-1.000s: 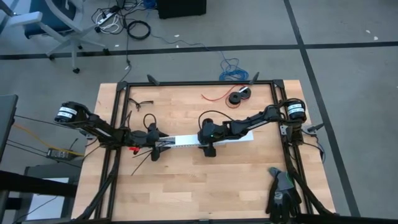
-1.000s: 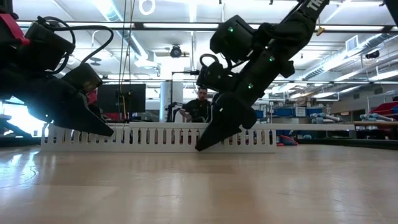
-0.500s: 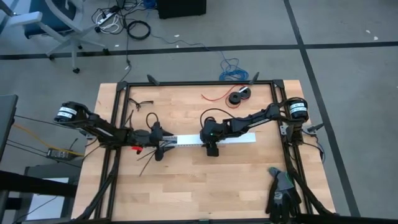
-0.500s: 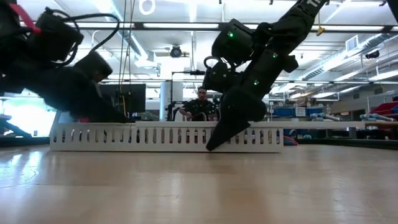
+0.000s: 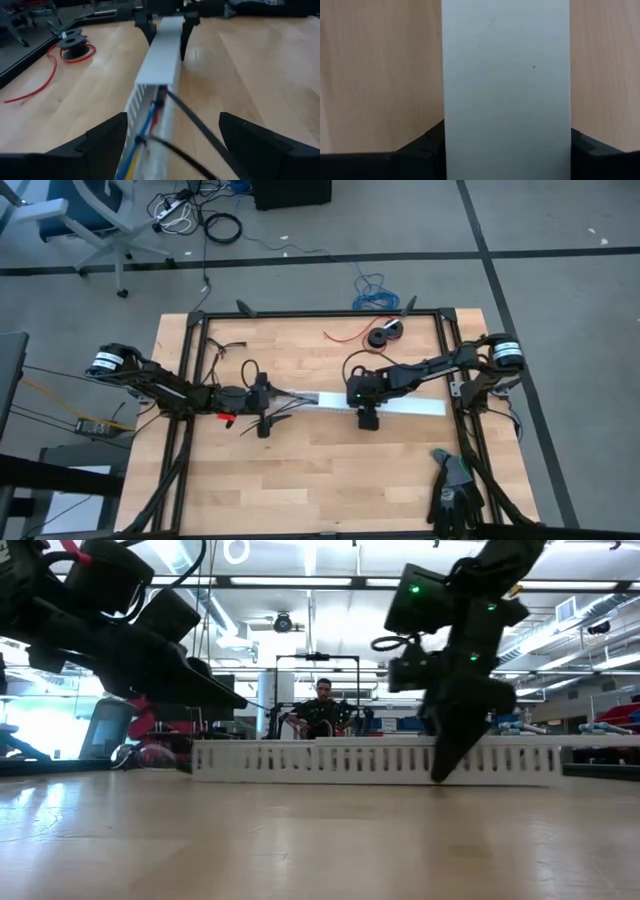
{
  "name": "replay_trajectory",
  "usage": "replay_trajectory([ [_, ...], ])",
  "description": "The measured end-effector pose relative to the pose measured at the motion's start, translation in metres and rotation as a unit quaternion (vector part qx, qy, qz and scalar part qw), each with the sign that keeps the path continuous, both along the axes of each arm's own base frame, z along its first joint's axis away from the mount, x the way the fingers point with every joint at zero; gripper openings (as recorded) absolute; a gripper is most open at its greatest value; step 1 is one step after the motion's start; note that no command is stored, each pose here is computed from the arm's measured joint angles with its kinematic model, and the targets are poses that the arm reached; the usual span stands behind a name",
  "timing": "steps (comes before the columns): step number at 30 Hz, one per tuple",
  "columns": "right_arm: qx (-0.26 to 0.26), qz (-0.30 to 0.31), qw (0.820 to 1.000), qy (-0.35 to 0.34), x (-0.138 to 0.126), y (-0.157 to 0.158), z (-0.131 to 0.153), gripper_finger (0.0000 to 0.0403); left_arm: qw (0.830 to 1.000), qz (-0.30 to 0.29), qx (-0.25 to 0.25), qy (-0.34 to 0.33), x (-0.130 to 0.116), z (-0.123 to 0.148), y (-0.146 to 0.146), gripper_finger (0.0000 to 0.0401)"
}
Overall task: Ziptie cables
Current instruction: Close the white cable duct
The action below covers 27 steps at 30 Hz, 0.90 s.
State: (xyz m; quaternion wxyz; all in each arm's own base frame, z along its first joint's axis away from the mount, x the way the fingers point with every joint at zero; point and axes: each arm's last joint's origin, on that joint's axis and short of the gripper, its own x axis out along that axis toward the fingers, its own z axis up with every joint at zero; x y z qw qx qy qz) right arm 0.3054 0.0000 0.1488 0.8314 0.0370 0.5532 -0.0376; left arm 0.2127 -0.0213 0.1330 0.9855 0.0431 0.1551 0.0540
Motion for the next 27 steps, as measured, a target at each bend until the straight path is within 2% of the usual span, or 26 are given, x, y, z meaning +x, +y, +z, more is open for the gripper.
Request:
replay_trajectory([
  [6,0.009,-0.018,1.0,-0.009,-0.018,0.004,0.008,0.0237,0.999,-0.008,0.028,0.013,-0.001,-0.002,0.0,0.0326],
  [18,0.019,0.016,1.0,-0.01,-0.016,0.015,0.004,0.0244,0.996,0.008,0.043,0.081,0.013,0.002,0.008,0.0326],
  [27,0.018,0.019,0.999,-0.04,-0.011,0.015,0.007,0.0294,0.992,-0.031,0.03,0.12,0.019,0.004,0.005,0.0326],
])
